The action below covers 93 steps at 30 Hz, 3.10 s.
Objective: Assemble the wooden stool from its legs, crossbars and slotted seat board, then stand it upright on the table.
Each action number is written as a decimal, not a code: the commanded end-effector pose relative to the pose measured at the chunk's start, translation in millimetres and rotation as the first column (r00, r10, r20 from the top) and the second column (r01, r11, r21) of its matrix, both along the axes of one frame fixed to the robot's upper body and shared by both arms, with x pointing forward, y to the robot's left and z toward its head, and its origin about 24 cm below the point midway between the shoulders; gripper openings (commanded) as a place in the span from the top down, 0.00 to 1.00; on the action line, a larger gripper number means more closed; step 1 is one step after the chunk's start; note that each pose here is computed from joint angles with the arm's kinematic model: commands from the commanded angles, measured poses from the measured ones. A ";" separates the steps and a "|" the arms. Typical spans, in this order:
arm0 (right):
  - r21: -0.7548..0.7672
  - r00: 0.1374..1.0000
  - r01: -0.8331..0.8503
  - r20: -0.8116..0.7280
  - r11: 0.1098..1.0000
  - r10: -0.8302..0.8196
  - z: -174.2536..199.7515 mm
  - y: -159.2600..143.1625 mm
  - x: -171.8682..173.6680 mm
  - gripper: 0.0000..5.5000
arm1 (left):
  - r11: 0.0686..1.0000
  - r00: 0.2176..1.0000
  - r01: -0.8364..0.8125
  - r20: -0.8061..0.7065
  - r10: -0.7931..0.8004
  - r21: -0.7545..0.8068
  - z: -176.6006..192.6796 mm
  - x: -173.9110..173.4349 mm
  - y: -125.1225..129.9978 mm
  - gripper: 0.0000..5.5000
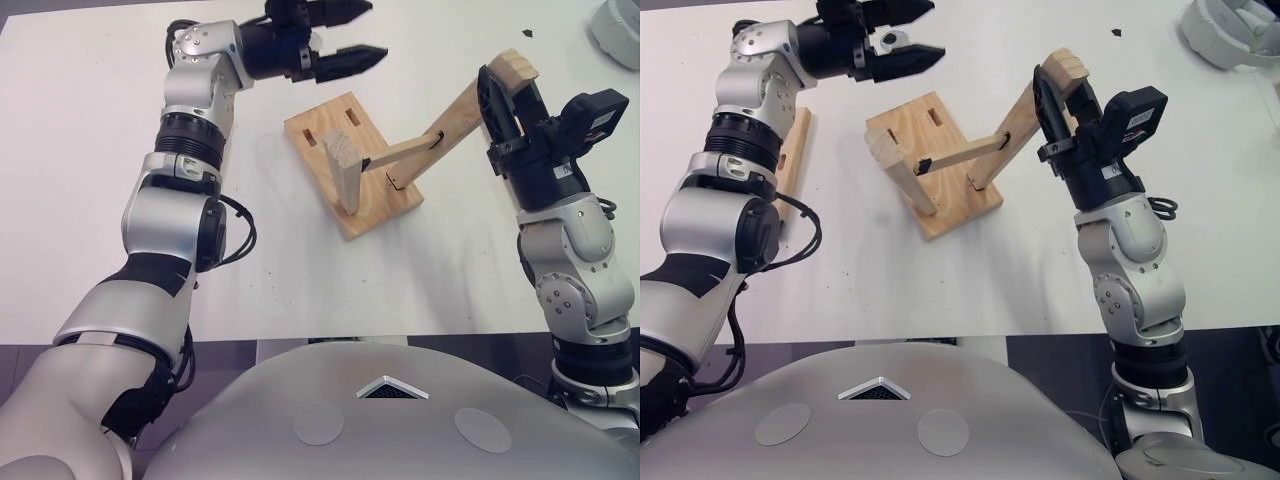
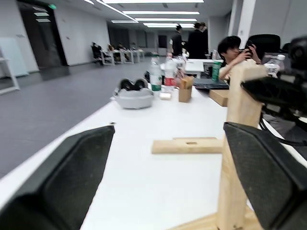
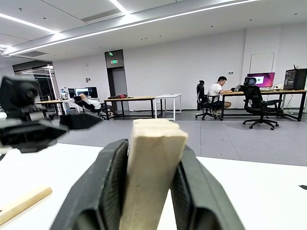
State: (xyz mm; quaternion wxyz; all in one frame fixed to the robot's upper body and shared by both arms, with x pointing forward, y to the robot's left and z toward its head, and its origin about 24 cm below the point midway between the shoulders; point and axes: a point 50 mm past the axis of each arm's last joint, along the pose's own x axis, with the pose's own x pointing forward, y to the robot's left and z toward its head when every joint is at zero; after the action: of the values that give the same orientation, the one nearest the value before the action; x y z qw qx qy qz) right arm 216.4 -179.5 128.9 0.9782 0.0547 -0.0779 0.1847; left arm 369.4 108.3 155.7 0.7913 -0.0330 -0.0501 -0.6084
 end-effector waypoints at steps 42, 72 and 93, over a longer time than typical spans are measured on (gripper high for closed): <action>-0.450 0.956 -0.259 -0.248 0.854 0.159 71.6 68.3 35.4 0.34 | 0.891 0.878 -0.454 0.178 0.445 0.014 40.7 -154.8 -22.9 0.24; -0.341 0.994 -0.107 -0.051 0.934 0.096 75.7 29.7 29.1 0.34 | 0.721 0.706 -0.692 0.240 0.666 0.035 22.3 -115.1 -2.8 0.24; -0.206 0.984 -0.079 0.140 0.975 0.109 57.5 12.2 37.0 0.34 | 0.647 0.652 -0.758 0.122 0.748 0.082 -17.8 -104.4 3.6 0.24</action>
State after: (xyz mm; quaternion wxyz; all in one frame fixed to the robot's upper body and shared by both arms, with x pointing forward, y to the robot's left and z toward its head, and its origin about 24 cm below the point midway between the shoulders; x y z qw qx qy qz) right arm 248.0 -150.6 157.9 0.9584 -0.0518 -0.0624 0.2737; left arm 266.5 109.1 148.5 0.9693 0.0466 -0.0778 -0.2287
